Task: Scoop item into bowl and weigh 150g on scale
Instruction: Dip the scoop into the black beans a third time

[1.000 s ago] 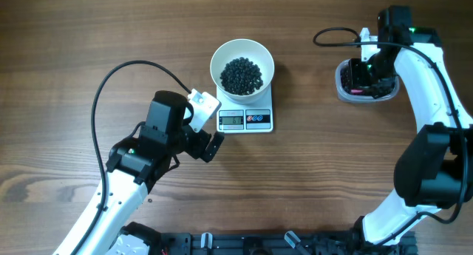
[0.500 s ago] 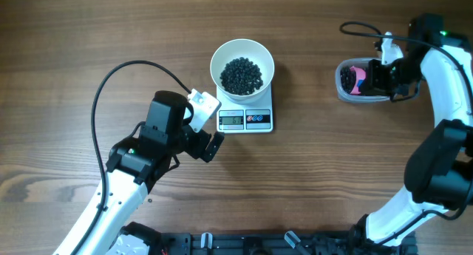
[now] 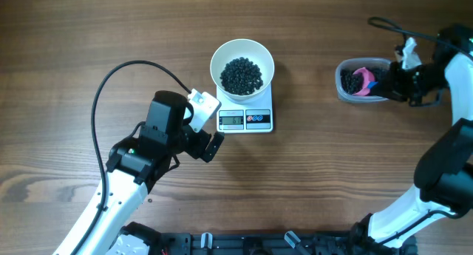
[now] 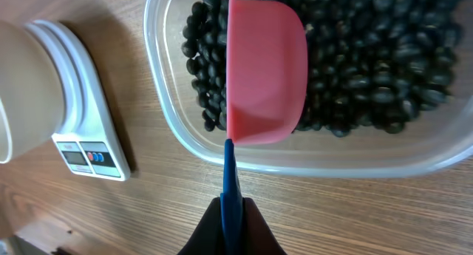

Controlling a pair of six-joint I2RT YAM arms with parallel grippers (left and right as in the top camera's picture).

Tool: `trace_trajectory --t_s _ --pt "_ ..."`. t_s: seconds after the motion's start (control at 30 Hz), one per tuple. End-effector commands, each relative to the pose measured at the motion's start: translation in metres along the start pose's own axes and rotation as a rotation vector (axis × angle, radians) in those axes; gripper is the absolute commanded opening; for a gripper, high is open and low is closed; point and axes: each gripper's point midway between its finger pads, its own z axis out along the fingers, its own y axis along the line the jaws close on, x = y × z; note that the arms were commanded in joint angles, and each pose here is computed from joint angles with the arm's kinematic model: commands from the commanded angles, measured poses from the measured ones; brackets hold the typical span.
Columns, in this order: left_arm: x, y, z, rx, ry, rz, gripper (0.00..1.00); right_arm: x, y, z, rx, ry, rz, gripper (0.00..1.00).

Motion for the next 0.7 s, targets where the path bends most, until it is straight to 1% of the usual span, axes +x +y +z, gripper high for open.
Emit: trace_trajectory --t_s 0.0,0.37,0.67 --pt "0.002 0.0 0.001 0.003 0.007 0.004 1.0 0.0 -0.007 -0.003 -0.072 -0.015 0.023 0.04" --pt "0.002 0.0 0.001 0.003 0.007 0.004 1.0 -0.008 -0.01 -0.023 -0.215 -0.108 0.021 0.04" --pt "0.002 0.0 0.001 0.003 0.007 0.004 1.0 -0.009 -0.002 -0.026 -0.263 -0.123 -0.007 0.04"
